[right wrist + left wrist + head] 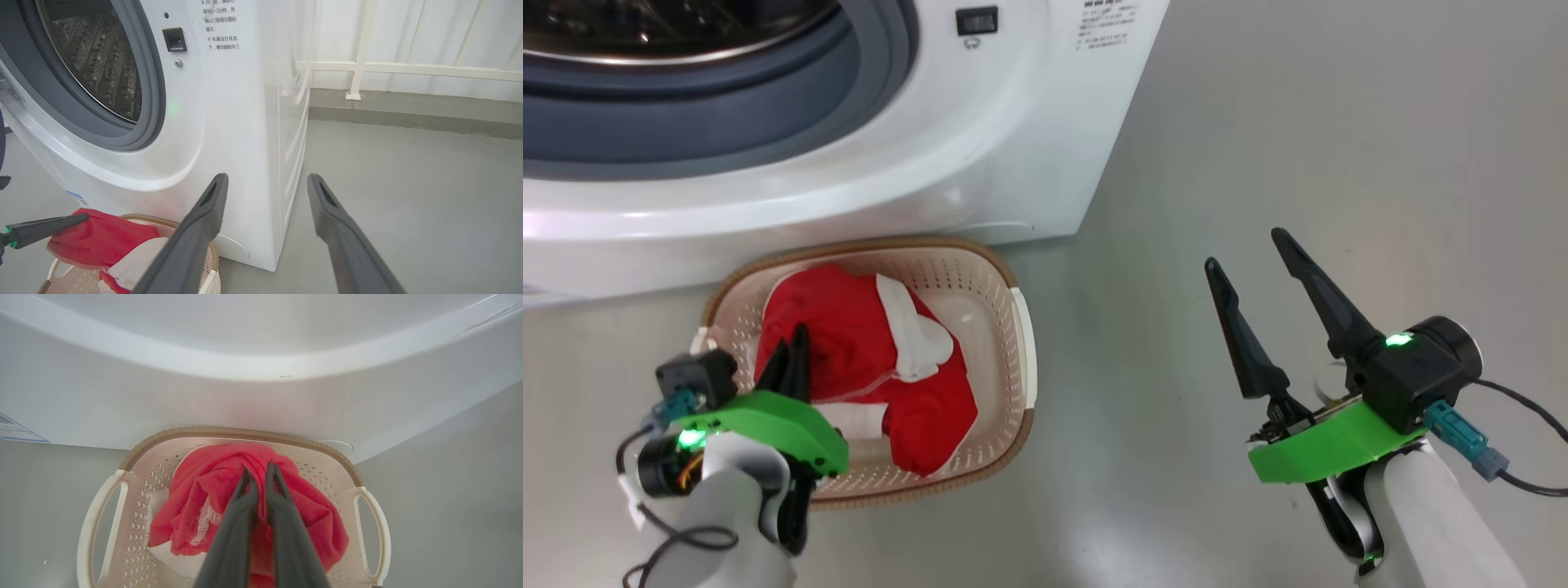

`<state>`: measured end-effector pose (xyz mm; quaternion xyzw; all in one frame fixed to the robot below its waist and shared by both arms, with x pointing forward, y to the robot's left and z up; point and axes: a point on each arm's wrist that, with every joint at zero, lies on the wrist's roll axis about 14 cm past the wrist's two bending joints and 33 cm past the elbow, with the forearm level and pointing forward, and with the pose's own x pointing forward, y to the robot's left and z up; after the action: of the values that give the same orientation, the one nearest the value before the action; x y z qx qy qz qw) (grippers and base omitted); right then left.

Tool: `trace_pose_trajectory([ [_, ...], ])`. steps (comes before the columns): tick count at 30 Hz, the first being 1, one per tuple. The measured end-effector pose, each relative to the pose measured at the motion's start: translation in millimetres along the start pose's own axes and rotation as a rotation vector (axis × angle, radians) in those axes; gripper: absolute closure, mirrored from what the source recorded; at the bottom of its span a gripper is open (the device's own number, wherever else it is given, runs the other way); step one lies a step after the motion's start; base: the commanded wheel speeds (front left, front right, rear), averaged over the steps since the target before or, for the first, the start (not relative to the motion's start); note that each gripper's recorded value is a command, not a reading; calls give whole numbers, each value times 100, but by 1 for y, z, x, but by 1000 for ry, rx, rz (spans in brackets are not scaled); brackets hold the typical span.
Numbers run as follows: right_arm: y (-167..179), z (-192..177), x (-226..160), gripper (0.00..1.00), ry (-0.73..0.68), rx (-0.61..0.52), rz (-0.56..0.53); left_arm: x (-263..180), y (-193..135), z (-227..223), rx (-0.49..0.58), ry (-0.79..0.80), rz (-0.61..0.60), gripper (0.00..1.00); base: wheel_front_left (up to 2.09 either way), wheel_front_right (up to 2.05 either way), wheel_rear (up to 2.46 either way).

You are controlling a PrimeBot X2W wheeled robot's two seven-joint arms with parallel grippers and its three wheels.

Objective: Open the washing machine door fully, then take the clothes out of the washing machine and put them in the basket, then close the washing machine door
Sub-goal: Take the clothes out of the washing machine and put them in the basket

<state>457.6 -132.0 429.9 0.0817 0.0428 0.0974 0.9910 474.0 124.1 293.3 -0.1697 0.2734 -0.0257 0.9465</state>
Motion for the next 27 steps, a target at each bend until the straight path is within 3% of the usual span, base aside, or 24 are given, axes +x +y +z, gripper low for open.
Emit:
trace_pose_trajectory([
  [14,-11,-35,24,0,57,9,-7,36,15,-67,-13,293,41,100,0,0,0],
  [27,-25,-50,27,0,89,-1,-35,45,18,-110,15,450,34,100,0,0,0],
])
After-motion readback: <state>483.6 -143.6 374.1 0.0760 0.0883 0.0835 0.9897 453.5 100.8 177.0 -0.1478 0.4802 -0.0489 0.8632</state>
